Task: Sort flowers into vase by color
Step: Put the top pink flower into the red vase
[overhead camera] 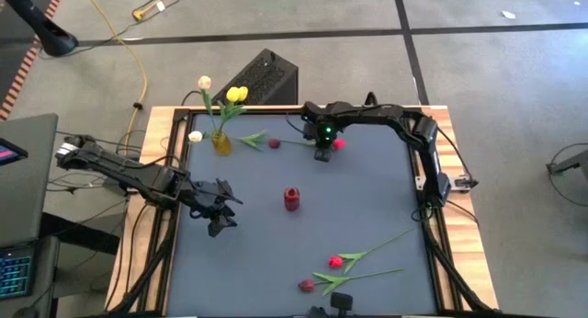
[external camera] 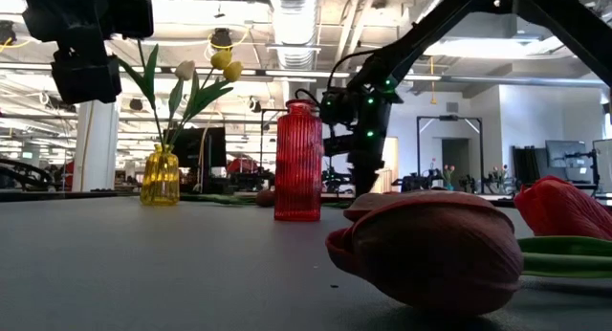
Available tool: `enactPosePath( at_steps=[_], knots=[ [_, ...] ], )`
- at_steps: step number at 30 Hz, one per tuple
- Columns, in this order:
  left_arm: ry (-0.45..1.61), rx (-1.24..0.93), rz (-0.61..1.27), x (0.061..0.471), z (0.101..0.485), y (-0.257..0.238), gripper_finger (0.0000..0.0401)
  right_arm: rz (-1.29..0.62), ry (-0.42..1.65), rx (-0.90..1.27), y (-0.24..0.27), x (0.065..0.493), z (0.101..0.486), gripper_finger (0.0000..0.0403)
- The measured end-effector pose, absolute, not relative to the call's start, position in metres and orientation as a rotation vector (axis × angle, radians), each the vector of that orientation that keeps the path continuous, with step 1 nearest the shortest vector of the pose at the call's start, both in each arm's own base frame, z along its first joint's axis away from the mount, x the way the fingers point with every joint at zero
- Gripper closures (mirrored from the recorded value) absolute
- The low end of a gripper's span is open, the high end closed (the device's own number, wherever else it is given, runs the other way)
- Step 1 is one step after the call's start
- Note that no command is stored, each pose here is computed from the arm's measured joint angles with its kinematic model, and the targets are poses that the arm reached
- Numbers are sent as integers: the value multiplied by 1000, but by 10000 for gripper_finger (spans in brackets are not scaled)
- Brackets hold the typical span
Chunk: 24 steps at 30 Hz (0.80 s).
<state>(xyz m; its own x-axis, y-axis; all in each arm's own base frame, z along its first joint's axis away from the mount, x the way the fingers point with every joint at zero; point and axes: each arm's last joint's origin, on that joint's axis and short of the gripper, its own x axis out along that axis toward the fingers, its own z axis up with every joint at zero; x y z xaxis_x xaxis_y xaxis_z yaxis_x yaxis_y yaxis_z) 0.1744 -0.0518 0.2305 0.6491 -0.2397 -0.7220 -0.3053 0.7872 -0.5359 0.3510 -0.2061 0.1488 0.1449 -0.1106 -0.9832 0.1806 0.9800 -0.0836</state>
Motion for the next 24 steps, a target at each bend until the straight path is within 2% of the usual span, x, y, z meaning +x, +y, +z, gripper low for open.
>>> enactPosePath(
  at_steps=[6,9,12,18,24],
  knots=[
    [882,-674,37,174,230,-54,209,-374,1543,-94,-200,324,202,364],
    [881,-659,31,174,230,-54,209,-415,1634,-185,-194,305,225,369],
    [880,-643,24,174,230,-54,209,-446,1626,-250,-188,290,253,380],
    [858,-644,12,175,232,-54,209,-415,1544,-345,-167,268,299,374],
    [808,-638,-14,179,236,-55,209,-265,1456,-575,-129,256,335,380]
  ],
)
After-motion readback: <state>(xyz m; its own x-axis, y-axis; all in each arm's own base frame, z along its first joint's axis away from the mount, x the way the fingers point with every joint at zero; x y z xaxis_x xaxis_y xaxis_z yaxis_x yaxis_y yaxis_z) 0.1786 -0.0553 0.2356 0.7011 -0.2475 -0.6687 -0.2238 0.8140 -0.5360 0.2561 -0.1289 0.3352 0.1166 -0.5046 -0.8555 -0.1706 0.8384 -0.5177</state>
